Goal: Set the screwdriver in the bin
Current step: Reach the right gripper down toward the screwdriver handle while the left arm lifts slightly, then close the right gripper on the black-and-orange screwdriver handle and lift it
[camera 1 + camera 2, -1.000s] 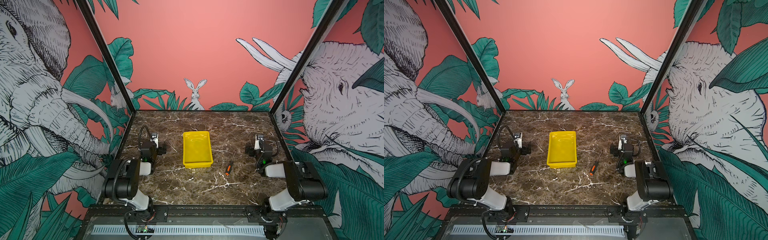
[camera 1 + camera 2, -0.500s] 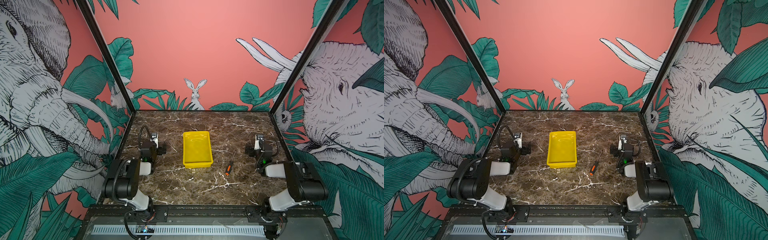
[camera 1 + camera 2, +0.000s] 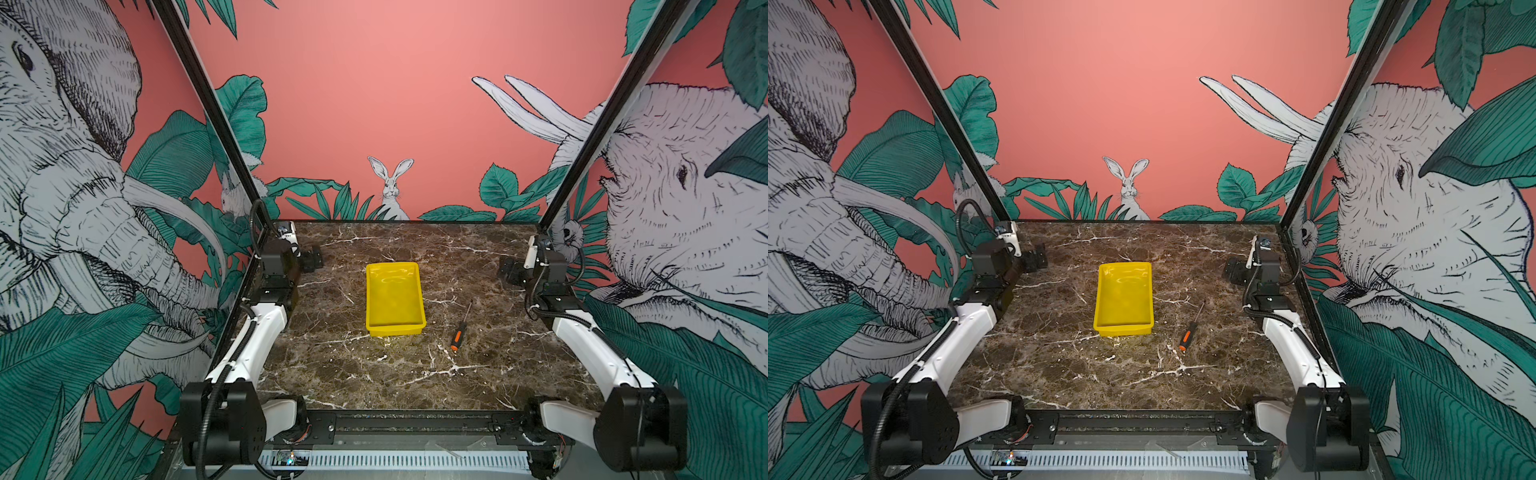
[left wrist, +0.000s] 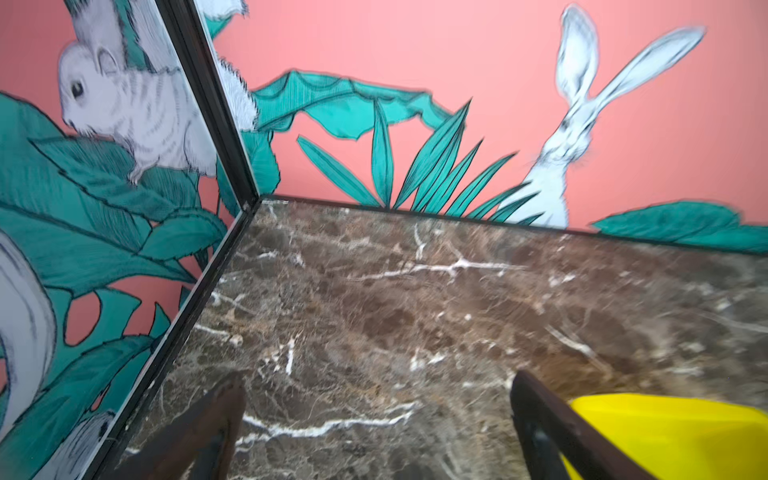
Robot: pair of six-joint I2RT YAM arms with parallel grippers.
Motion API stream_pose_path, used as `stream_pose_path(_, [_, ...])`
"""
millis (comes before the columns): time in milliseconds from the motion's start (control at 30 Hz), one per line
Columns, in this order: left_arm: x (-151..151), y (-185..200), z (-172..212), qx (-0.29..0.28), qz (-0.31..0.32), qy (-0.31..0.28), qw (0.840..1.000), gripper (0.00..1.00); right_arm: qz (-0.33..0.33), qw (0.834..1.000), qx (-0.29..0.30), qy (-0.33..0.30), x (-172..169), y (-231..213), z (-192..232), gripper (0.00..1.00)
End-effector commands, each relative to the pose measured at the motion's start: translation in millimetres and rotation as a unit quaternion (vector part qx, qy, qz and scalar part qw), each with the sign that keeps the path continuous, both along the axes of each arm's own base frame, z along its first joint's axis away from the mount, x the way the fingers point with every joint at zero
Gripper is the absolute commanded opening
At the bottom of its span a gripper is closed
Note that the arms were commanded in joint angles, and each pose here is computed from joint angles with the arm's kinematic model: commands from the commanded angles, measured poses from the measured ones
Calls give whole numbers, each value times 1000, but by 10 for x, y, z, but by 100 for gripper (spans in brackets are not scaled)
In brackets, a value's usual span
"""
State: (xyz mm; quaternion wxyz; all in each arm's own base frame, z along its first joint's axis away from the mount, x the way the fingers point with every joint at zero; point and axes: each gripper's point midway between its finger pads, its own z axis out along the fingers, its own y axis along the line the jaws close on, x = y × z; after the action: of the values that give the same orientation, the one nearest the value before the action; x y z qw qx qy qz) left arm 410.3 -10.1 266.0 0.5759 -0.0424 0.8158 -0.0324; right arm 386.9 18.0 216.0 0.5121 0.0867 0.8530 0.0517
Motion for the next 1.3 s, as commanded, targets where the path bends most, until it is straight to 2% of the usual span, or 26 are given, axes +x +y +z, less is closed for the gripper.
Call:
stream_pose_path(0, [-233, -178, -157, -66, -20, 91, 993, 100, -10, 996, 4, 87, -342, 174, -145, 99])
stream_pose_path(133, [-346, -303, 55, -67, -33, 123, 990, 100, 12, 996, -26, 81, -548, 441, -3, 99])
stream_pose_path(233, [-425, -431, 132, -71, -64, 159, 983, 100, 9, 995, -6, 100, -710, 597, -32, 99])
stream_pose_path(400, [-546, -867, 121, -82, -193, 196, 958, 100, 4, 983, 11, 184, -957, 866, -394, 96])
stream_pose_path(500, [-502, -929, 3, -35, -202, 186, 961, 100, -3, 977, 11, 213, -1047, 987, -624, 93])
stream_pose_path(567, [-471, -996, -38, -39, -214, 180, 959, 100, 0, 971, 23, 239, -1098, 1110, -816, 90])
stream_pose_path(667, [-472, -937, -94, -24, -200, 193, 960, 100, 16, 961, 35, 273, -1142, 1320, -1044, 86])
stream_pose_path(800, [-496, -820, -69, 0, -177, 188, 966, 100, 23, 952, 18, 303, -1158, 1475, -1221, 82])
stream_pose_path(1033, [-519, -821, -60, -4, -176, 184, 967, 100, 20, 942, 2, 336, -1225, 1525, -1477, 70])
stream_pose_path(1267, [-527, -788, -57, 2, -169, 184, 968, 100, 21, 933, -14, 359, -1279, 1505, -1683, 66])
